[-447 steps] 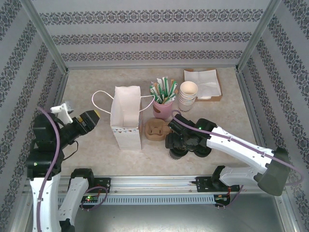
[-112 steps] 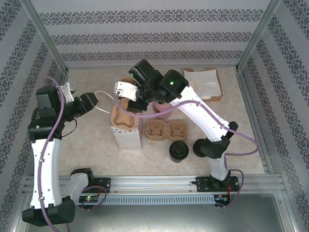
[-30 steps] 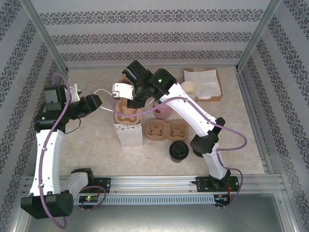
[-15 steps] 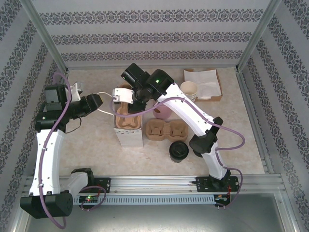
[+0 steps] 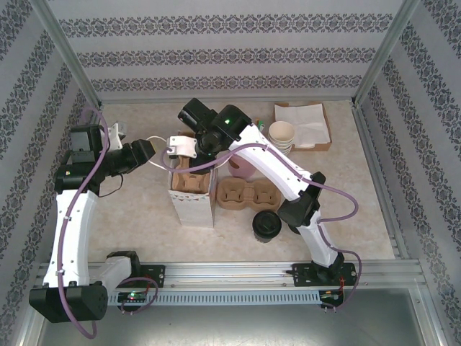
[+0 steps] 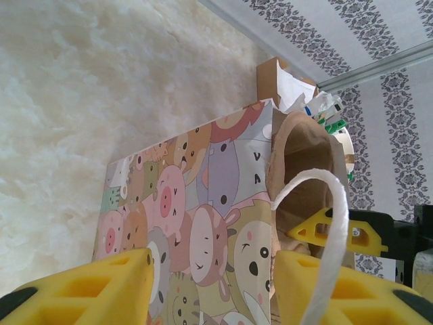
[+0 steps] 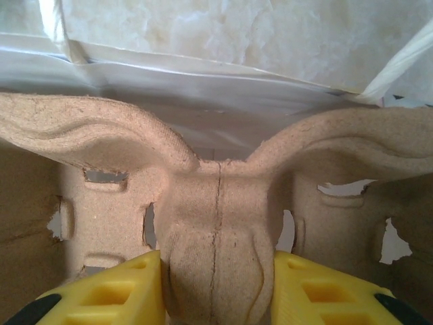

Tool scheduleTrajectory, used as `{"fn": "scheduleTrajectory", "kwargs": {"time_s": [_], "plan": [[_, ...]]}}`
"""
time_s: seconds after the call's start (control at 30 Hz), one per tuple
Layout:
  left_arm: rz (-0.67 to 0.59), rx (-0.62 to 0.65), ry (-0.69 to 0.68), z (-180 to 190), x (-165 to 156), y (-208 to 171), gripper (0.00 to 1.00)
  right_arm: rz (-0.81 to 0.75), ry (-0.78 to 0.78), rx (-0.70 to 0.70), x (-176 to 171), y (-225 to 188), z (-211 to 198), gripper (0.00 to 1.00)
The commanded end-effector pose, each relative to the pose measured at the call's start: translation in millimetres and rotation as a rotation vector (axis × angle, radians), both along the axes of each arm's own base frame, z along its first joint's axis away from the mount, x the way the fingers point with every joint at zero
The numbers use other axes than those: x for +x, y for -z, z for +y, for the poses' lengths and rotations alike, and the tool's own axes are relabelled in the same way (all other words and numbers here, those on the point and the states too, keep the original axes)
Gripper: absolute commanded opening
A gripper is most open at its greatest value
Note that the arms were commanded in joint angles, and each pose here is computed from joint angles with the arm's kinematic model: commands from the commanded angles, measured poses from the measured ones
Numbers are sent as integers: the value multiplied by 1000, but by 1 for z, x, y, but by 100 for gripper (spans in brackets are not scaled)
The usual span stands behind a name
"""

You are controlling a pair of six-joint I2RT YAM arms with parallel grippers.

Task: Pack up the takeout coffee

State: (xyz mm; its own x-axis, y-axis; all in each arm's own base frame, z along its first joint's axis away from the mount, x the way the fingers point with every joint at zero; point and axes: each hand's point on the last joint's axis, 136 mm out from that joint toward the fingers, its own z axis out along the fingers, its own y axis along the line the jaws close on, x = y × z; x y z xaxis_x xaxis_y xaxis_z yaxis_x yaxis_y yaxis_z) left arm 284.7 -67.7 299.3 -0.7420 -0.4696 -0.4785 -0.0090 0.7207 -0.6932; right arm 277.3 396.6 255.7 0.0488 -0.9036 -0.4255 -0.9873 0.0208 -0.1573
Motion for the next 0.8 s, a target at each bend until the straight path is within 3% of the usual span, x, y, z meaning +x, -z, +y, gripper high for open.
{"fn": "scheduleTrajectory", "kwargs": {"time_s": [0.0, 0.77], "plan": [[-37, 1, -7, -1, 7, -7, 51, 80, 45, -65, -7, 16, -13, 39], [-18, 1, 10, -7, 9, 3, 51, 187, 98, -36, -12, 24, -6, 39]]}}
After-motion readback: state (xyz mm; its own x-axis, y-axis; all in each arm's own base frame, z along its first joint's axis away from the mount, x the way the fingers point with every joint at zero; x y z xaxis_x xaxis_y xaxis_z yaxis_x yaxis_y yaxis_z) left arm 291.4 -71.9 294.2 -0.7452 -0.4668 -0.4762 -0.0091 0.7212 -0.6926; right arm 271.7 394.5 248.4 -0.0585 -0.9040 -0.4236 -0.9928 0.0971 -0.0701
